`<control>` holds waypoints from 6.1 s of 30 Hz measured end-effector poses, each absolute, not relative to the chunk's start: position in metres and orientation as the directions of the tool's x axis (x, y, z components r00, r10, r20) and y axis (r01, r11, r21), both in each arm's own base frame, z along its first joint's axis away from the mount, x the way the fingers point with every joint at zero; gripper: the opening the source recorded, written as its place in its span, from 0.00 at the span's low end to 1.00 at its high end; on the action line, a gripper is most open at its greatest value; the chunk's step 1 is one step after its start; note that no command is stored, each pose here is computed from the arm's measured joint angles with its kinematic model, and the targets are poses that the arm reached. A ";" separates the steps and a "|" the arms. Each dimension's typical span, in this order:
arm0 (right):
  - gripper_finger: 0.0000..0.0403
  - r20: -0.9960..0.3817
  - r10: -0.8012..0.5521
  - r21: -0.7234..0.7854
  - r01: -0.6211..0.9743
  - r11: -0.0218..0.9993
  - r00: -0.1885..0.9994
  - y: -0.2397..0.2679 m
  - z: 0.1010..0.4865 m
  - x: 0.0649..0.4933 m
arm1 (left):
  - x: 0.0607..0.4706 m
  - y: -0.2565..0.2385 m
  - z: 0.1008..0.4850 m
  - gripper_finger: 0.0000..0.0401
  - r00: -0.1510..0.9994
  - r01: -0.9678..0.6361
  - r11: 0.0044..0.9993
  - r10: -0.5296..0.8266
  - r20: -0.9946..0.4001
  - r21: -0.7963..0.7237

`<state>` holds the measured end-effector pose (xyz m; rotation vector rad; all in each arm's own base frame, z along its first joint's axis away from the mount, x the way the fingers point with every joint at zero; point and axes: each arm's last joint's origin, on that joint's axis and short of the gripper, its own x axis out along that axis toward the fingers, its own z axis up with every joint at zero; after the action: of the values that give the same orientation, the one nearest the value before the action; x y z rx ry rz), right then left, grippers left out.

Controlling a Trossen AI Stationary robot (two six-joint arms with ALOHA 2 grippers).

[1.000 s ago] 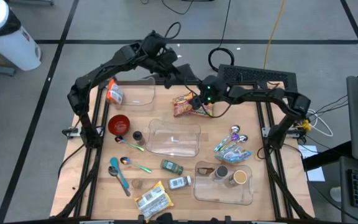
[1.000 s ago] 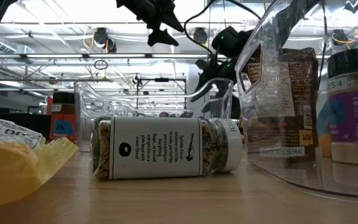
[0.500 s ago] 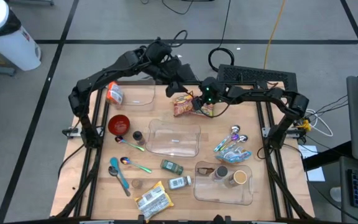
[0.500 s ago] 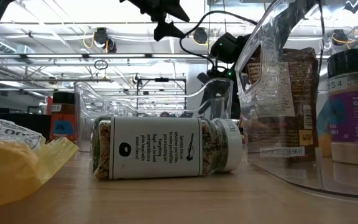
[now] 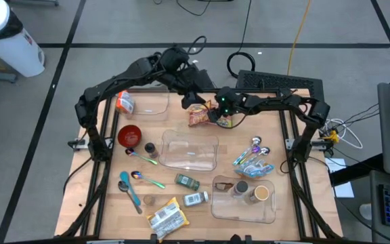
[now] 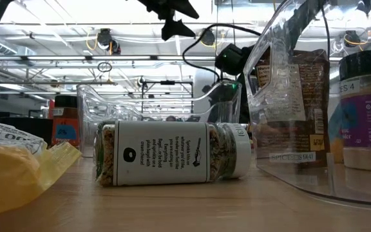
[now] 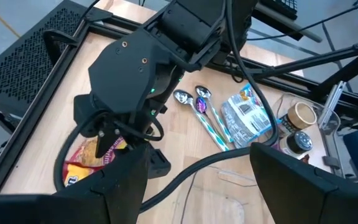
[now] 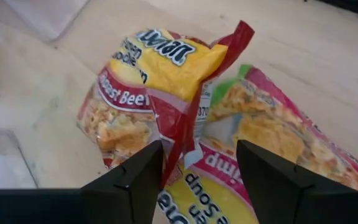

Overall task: Pick & Place Food Item
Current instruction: Put the red noodle pack into the top transparent bin

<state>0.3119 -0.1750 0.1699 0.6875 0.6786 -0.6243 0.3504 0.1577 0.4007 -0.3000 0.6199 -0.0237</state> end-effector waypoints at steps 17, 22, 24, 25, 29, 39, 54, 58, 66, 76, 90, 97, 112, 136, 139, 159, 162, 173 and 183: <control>0.02 -0.651 -0.281 0.391 0.628 0.673 0.705 -0.178 0.186 0.314 | 0.350 0.158 0.401 0.70 0.812 -0.071 0.961 -0.100 -0.575 -0.267; 0.00 -0.579 -0.310 0.370 0.581 0.725 0.754 -0.173 0.216 0.306 | 0.349 0.160 0.400 0.70 0.804 -0.117 0.965 -0.045 -0.594 -0.233; 0.00 -0.539 -0.323 0.360 0.560 0.746 0.778 -0.171 0.231 0.302 | 0.348 0.162 0.400 0.70 0.803 -0.126 0.966 -0.034 -0.596 -0.224; 0.00 -0.519 -0.330 0.356 0.550 0.756 0.789 -0.169 0.239 0.299 | 0.348 0.162 0.400 0.70 0.803 -0.123 0.968 -0.032 -0.595 -0.218; 0.00 -0.461 -0.346 0.349 0.526 0.776 0.817 -0.164 0.261 0.289 | 0.347 0.166 0.400 0.70 0.802 -0.134 0.972 -0.007 -0.597 -0.192; 0.00 -0.396 -0.254 0.400 0.415 0.817 0.882 -0.153 0.281 0.283 | 0.343 0.177 0.399 0.70 0.753 -0.172 0.982 0.181 -0.633 0.076; 0.00 -0.383 -0.126 0.453 0.305 0.837 0.915 -0.141 0.281 0.289 | 0.361 0.169 0.371 0.70 0.677 0.043 0.977 0.127 -0.725 0.211; 0.00 -0.374 -0.119 0.454 0.293 0.842 0.920 -0.139 0.282 0.290 | 0.371 0.162 0.362 0.70 0.663 0.121 0.964 0.098 -0.743 0.235; 0.00 -0.375 -0.108 0.454 0.284 0.844 0.921 -0.136 0.282 0.292 | 0.390 0.149 0.343 0.70 0.638 0.224 0.940 0.058 -0.768 0.257; 0.00 -0.366 -0.076 0.464 0.253 0.849 0.928 -0.134 0.283 0.292 | 0.397 0.154 0.327 0.68 0.602 0.210 0.951 0.056 -0.797 0.225; 0.00 -0.369 -0.061 0.467 0.242 0.851 0.927 -0.134 0.282 0.292 | 0.397 0.154 0.328 0.20 0.605 0.170 0.965 0.057 -0.794 0.199; 0.00 -0.369 -0.064 0.464 0.243 0.851 0.927 -0.134 0.282 0.292 | 0.397 0.155 0.327 0.02 0.603 0.133 0.977 0.054 -0.796 0.167; 0.27 -0.246 -0.072 0.486 0.187 0.854 0.967 -0.135 0.298 0.293 | 0.366 0.165 0.350 0.01 0.556 0.029 0.981 0.146 -0.819 0.194; 0.52 -0.197 -0.150 0.521 0.233 0.821 0.969 -0.152 0.309 0.279 | 0.213 0.191 0.446 0.00 0.512 -0.583 0.810 0.421 -0.749 0.056; 0.52 -0.200 -0.150 0.521 0.235 0.821 0.968 -0.152 0.309 0.279 | 0.204 0.192 0.445 0.00 0.448 -0.646 0.760 0.450 -0.773 0.068; 0.51 -0.205 -0.139 0.525 0.229 0.819 0.969 -0.149 0.308 0.280 | 0.193 0.238 0.365 0.00 0.280 -0.809 0.586 0.452 -0.847 0.045; 0.51 -0.213 -0.139 0.527 0.233 0.817 0.967 -0.149 0.307 0.280 | 0.186 0.245 0.355 0.00 0.249 -0.831 0.554 0.453 -0.856 0.052; 0.50 -0.216 -0.141 0.505 0.234 0.831 0.966 -0.149 0.307 0.280 | 0.160 0.265 0.333 0.00 0.176 -0.862 0.500 0.450 -0.875 0.084; 0.50 -0.217 -0.148 0.502 0.240 0.831 0.965 -0.149 0.307 0.280 | 0.146 0.274 0.314 0.00 0.103 -0.896 0.428 0.464 -0.880 0.121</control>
<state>0.2798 -0.1492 0.3067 0.5534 0.1721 -0.2065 0.1456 0.2741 0.3144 -0.5157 1.0343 1.0712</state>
